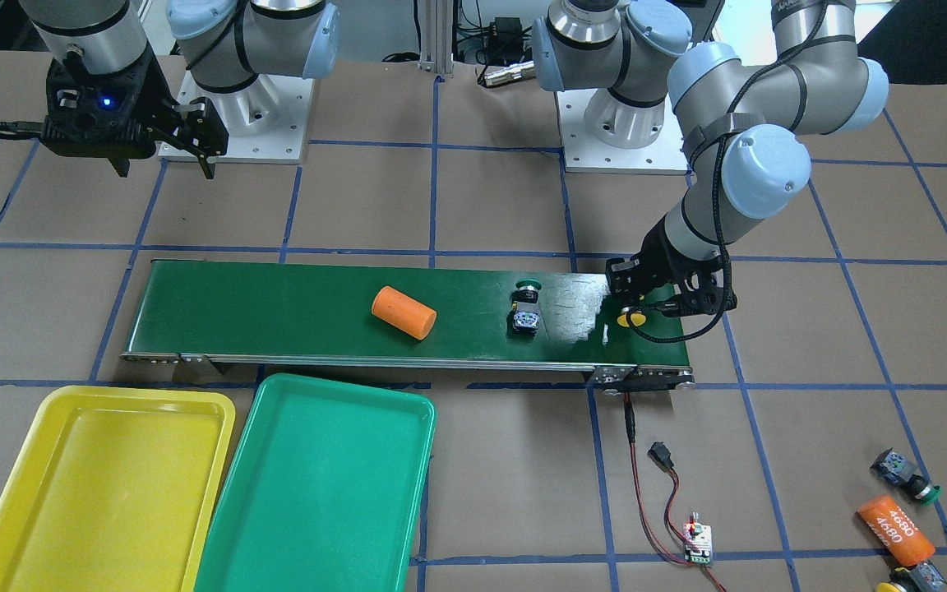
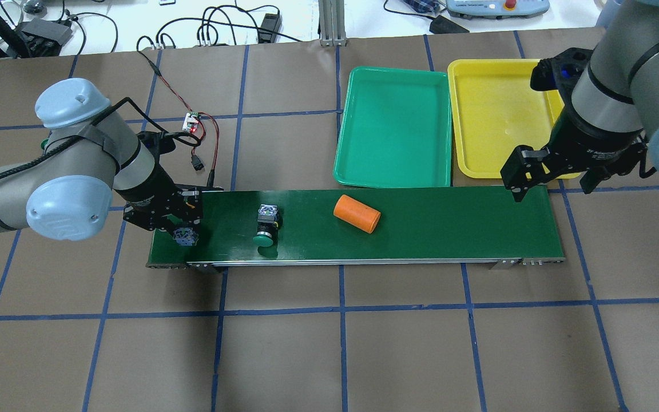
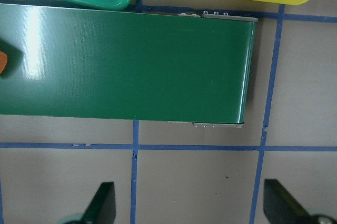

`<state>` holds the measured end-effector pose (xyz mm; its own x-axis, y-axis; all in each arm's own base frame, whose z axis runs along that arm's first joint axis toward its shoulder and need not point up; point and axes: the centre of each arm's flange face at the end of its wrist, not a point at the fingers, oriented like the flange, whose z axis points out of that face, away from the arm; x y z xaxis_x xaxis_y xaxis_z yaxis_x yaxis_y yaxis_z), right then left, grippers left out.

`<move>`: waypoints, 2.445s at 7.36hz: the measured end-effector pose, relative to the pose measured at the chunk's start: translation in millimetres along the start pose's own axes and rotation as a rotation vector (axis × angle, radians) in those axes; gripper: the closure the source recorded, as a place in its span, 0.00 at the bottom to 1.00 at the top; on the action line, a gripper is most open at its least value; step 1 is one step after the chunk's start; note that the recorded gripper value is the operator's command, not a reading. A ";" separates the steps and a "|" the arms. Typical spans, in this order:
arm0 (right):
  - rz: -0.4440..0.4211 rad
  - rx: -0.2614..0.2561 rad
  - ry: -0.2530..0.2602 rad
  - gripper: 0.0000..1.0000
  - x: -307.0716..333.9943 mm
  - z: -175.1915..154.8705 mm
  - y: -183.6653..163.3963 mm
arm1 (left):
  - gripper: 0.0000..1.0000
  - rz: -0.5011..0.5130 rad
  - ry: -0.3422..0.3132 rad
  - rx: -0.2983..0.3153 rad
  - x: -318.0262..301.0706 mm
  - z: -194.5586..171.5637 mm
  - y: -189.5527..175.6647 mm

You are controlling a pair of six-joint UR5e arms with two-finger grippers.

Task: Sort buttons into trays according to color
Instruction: 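Place the yellow-capped button on the green belt with the left gripper, then return the left gripper and grasp the second orange cylinder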

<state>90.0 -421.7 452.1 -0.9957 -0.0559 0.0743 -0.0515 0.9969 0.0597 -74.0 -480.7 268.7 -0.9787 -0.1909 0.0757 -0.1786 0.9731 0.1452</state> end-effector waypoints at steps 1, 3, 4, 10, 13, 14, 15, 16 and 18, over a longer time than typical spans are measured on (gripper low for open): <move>0.000 -0.001 0.001 0.00 0.1 0.3 0.2 | 0.07 -0.013 0.002 0.031 2.4 2.7 -6.6; 0.000 -0.003 0.002 0.00 0.0 1.7 0.8 | 0.00 -0.023 0.004 0.054 4.7 6.1 -10.3; -0.001 -0.002 0.001 0.00 -0.1 1.7 1.1 | 0.00 -0.014 0.004 0.071 5.0 -1.1 -10.6; -0.001 -0.004 0.002 0.00 -0.2 2.6 1.7 | 0.00 -0.088 -0.018 0.168 -191.3 -75.0 -138.3; -0.002 -0.009 0.002 0.01 -0.5 5.6 2.3 | 0.00 -0.079 -0.043 0.276 -252.6 -66.4 -244.0; -0.002 -0.011 0.002 0.00 -0.6 7.5 3.9 | 0.00 -0.063 -0.047 0.280 -264.6 -59.6 -276.0; -0.001 -0.010 0.002 0.01 -0.6 8.4 5.5 | 0.00 -0.055 -0.046 0.263 -273.0 -47.1 -297.5; -0.001 -0.012 0.002 0.01 -0.9 9.8 6.8 | 0.00 -0.054 -0.042 0.249 -277.5 -34.4 -309.3; -0.002 -0.017 0.002 0.01 -1.6 14.0 9.8 | 0.10 -0.055 -0.030 0.232 -279.2 -8.1 -322.3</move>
<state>90.0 -411.1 438.6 -0.9955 -0.0576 0.0758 -0.0518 0.9957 0.0769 257.6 -742.1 208.7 -0.9688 -0.2438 0.0438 -0.2467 0.9656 -0.0821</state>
